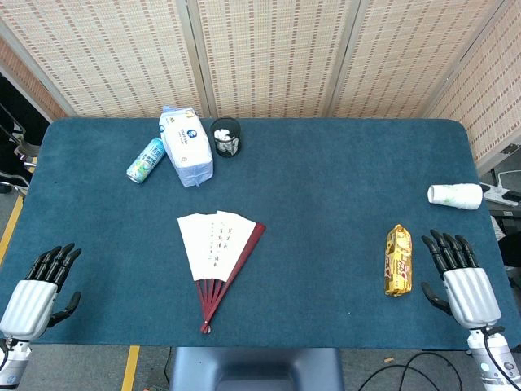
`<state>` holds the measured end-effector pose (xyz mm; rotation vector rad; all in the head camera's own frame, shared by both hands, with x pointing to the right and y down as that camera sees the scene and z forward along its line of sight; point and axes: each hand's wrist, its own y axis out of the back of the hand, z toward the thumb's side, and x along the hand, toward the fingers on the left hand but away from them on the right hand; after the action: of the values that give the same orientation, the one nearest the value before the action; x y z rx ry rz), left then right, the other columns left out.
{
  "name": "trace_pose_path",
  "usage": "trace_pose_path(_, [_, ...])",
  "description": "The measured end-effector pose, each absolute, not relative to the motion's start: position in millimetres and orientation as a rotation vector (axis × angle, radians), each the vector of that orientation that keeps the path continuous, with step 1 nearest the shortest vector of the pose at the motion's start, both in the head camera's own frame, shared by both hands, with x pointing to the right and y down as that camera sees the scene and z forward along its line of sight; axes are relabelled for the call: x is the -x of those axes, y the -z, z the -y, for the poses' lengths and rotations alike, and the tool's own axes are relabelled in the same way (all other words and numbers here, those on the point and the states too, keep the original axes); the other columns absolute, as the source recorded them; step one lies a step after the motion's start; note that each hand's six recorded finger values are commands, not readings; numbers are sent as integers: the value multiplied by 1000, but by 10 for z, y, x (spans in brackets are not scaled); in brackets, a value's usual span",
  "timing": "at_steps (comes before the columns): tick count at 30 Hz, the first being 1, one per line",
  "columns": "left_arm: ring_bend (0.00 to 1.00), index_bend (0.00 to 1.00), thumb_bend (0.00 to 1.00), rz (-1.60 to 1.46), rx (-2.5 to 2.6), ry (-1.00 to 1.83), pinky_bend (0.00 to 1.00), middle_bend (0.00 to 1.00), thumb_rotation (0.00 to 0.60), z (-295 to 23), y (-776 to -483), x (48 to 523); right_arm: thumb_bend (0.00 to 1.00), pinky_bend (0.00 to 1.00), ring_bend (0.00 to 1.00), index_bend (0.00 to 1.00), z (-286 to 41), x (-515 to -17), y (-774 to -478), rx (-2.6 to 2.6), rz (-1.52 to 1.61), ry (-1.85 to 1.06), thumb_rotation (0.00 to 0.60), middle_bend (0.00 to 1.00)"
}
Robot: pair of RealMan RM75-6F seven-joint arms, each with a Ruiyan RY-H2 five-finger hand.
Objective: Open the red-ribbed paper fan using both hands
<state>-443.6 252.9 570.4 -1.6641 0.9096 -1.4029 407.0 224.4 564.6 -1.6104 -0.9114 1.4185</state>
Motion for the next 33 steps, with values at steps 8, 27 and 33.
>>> trace_pose_path(8, [0, 0, 412, -898, 1671, 1418, 107, 0, 600, -2554, -5729, 4427, 267, 0, 0, 0, -2234, -3868, -5709, 1654, 898, -1344, 600, 0])
trace_pose_path(27, [0, 0, 409, -883, 1690, 1477, 108, 0, 600, -2511, -5885, 4484, 266, 0, 0, 209, -1841, -1388, -6753, 1897, 439, -868, 600, 0])
trace_pose_path(33, [0, 0, 411, -886, 1685, 1490, 109, 0, 600, -2504, -5891, 4510, 251, 0, 0, 230, -1850, -853, -7023, 1873, 344, -804, 600, 0])
